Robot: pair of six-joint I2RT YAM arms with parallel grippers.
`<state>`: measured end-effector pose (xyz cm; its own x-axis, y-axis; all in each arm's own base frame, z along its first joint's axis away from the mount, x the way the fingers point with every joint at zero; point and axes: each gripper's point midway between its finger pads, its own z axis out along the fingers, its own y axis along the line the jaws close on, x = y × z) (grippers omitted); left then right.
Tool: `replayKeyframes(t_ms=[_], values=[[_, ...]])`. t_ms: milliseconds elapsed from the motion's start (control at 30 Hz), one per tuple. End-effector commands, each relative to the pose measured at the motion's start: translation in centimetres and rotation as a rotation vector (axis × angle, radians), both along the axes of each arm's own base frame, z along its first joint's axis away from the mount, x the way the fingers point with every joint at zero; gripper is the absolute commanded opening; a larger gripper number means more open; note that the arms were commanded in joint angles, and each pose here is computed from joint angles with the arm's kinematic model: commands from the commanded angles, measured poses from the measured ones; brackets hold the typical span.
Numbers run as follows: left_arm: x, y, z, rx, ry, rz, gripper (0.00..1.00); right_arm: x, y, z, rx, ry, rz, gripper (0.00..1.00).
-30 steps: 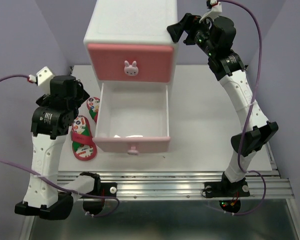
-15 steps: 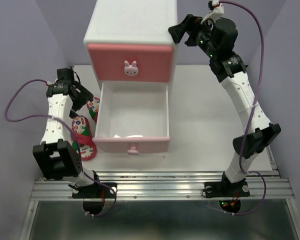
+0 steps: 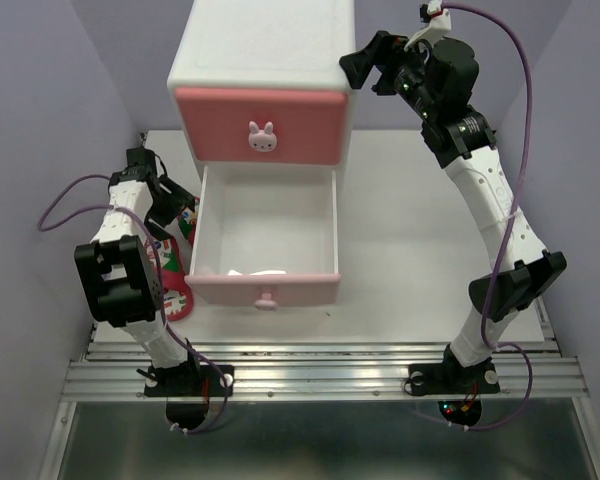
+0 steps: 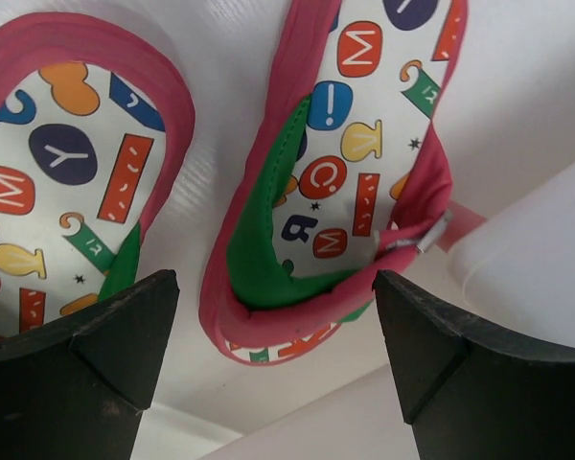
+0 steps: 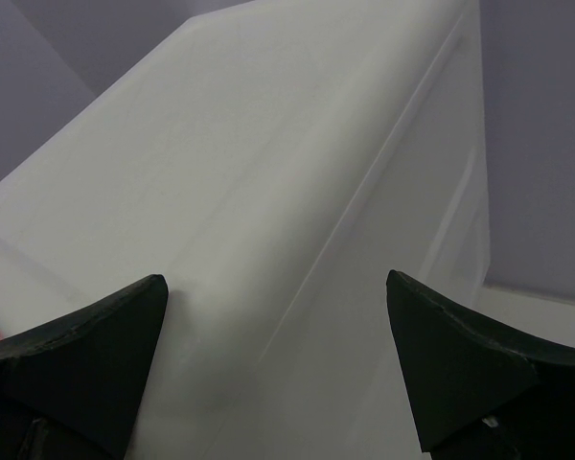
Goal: Place and organize the shoes in the shoe cabinet
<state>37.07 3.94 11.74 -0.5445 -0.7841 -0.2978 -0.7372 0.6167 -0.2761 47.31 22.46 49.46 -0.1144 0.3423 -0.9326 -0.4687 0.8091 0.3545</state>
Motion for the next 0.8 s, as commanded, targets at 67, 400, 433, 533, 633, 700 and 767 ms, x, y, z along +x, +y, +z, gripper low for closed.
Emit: replayKeyframes(t_ms=[67, 400, 433, 533, 633, 700, 767], values=[[0.9, -0.1, -2.1, -0.032, 0.016, 0.046, 0.93, -0.1, -1.2, -9.0, -0.194, 0.248, -0.015, 1.0], [-0.9, -0.7, -6.8, -0.071, 0.109, 0.071, 0.48, 0.2, -1.6, -9.5, -0.216, 0.257, -0.038, 1.0], [-0.9, -0.9, -6.9, -0.077, 0.107, 0.067, 0.41, 0.2, -1.6, -9.5, -0.22, 0.258, -0.039, 1.0], [-1.5, -0.7, -7.0, -0.065, 0.137, 0.069, 0.05, 0.3, -1.8, -9.7, -0.225, 0.264, -0.05, 1.0], [-0.9, 0.5, -4.9, -0.002, 0.11, 0.072, 0.0, 0.3, -1.8, -9.3, -0.226, 0.253, -0.049, 1.0], [-0.2, 2.4, -1.6, 0.095, 0.064, 0.099, 0.0, 0.4, -1.9, -9.2, -0.23, 0.248, -0.056, 1.0], [-1.1, 4.3, 0.8, 0.187, 0.084, 0.142, 0.0, 0.3, -2.0, -9.0, -0.231, 0.244, -0.058, 1.0]])
